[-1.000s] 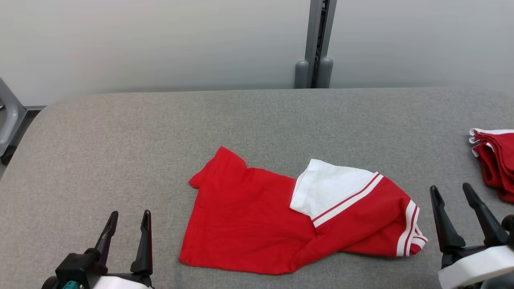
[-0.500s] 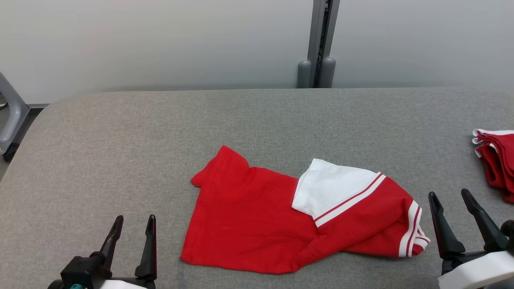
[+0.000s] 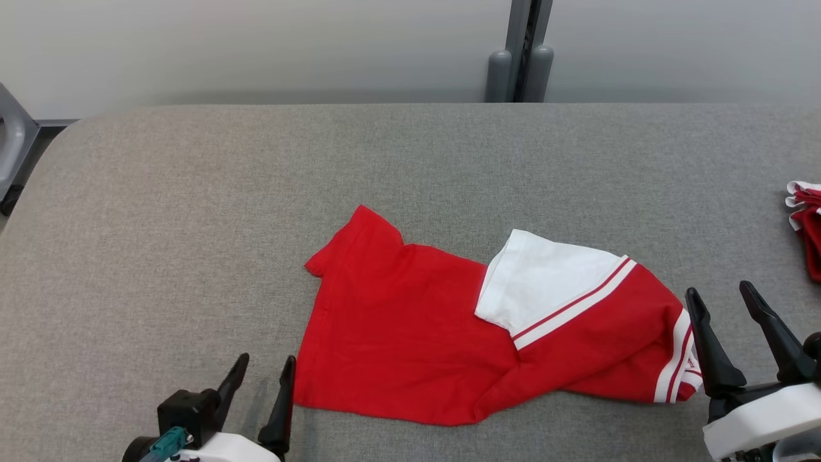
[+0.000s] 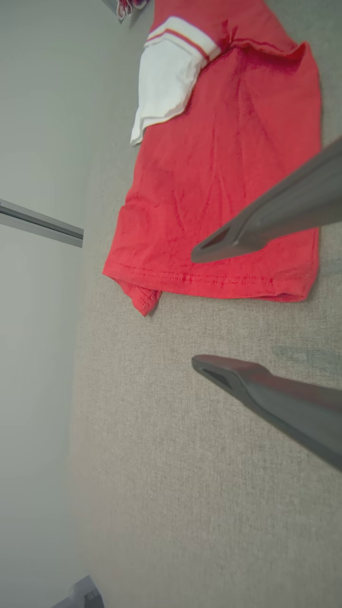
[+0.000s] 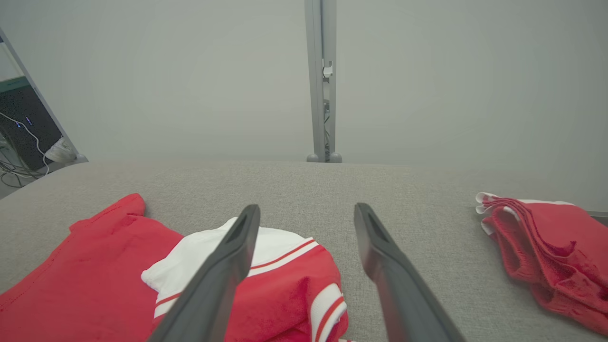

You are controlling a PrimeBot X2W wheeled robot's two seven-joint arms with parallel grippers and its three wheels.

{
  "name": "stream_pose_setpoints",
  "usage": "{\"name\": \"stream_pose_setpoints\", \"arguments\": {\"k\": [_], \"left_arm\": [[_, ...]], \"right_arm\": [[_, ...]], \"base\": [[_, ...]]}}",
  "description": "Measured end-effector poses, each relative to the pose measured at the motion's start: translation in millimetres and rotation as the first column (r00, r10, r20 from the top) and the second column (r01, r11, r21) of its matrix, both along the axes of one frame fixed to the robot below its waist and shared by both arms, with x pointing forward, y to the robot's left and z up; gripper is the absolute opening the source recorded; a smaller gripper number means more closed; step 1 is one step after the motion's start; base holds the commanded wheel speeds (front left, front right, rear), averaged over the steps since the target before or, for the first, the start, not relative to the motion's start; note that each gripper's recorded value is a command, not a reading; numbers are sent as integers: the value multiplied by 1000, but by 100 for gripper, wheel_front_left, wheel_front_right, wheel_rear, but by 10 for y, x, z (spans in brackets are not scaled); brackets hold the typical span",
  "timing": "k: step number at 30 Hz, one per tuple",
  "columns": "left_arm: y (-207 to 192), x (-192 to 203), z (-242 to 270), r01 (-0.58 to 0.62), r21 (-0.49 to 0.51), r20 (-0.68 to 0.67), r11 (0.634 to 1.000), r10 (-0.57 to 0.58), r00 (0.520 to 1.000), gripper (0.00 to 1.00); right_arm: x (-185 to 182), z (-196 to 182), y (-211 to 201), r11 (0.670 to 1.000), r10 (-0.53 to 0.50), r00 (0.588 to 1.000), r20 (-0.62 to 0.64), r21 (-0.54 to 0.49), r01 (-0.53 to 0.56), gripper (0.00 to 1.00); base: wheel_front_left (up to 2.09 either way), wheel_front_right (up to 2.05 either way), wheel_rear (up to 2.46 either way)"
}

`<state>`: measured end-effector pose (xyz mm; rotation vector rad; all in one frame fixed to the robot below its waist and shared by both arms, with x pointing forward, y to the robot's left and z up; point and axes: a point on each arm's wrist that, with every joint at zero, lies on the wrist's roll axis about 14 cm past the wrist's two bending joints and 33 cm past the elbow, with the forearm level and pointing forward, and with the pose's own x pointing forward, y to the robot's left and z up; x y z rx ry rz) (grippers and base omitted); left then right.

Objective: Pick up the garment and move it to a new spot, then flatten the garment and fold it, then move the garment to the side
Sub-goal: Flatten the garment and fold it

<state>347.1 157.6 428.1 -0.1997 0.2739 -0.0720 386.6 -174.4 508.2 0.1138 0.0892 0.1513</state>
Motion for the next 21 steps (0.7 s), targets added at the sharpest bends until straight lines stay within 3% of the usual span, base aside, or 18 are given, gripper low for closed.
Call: {"name": "stream_pose_setpoints", "arguments": {"k": [6, 11, 12, 13, 14, 21], "left_arm": [[-172, -153, -417, 32, -56, -155, 998, -40, 987, 100], [-232, -148, -554, 45, -74, -206, 996, -59, 977, 99], [-247, -141, -567, 48, -79, -209, 996, -64, 976, 43], [-253, -132, -582, 49, -80, -214, 996, -65, 975, 7], [-260, -121, -597, 51, -86, -218, 995, -69, 973, 0], [-291, -22, -632, 66, -91, -219, 994, -84, 972, 0]], "right_arm": [[69, -127, 0, 1000, 6, 999, -39, -7, -6, 100], [110, -228, 31, 1000, 15, 997, -70, -1, -15, 100], [123, -236, 38, 1000, 17, 997, -72, 1, -17, 100], [138, -247, 45, 1000, 19, 997, -76, 2, -18, 100], [159, -255, 56, 1000, 22, 997, -78, 4, -22, 100], [408, -337, 164, 998, 70, 993, -93, 9, -69, 100]], "base": [[0, 0, 0], [0, 0, 0], [0, 0, 0], [0, 0, 0], [0, 0, 0], [0, 0, 0]]}}
